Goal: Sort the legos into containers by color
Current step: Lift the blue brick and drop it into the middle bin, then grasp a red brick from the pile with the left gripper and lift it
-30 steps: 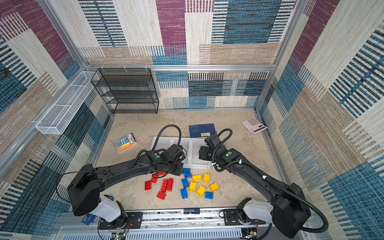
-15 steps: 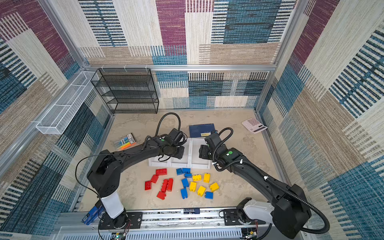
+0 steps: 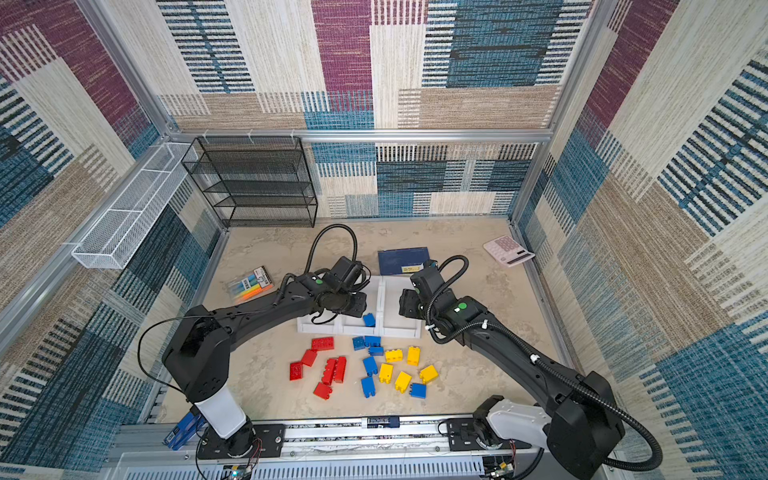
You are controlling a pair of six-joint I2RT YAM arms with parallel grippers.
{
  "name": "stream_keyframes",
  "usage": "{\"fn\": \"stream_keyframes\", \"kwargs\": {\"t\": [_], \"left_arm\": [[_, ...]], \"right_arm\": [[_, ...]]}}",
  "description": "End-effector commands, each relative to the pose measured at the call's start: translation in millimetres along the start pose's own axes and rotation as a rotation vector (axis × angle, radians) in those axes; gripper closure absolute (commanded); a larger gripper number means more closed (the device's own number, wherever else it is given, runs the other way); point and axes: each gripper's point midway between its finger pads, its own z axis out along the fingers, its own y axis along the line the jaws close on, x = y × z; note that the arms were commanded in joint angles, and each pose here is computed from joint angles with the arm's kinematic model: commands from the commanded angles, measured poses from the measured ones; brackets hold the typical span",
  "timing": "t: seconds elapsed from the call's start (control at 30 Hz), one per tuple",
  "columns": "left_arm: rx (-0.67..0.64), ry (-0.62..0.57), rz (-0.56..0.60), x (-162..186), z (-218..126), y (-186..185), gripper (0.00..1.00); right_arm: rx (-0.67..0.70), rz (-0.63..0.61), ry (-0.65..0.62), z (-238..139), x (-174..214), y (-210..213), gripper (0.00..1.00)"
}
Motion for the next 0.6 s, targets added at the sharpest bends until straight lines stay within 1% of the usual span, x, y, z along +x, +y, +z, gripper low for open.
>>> {"fn": "stream_keyframes", "kwargs": {"t": [0.0,0.1,0.23,0.33,0.47,0.57], "left_arm": [[0.006,-0.007,0.017,2.7,-7.7,1.1,0.53],[0.014,0.014,0.021,16.4,-22.8,4.3,0.53],[0.033,0.033,-0.008,47.1,-46.0,12.9,0.53],[0.001,0.054,-0.045,71.4,-58.8,27.3,0.53],[-0.004,0.085,-0.096,101.3,-65.5,35.0,0.53],[-0.02,0.132,-0.119,127.3,-64.3,40.2,0.53]], "right_arm": [[-0.013,-0.001,-0.005,-2.9,-3.1,3.6,0.31],[-0.01,-0.002,-0.013,-8.0,-3.3,1.3,0.31],[-0.009,-0.005,-0.011,-7.1,1.3,-2.2,0.3],[-0.008,-0.007,0.003,-1.0,3.4,-1.1,0.3],[-0.017,-0.013,0.021,6.9,4.9,2.7,0.3],[-0.016,-0.017,0.027,10.4,5.6,3.4,0.3]]}}
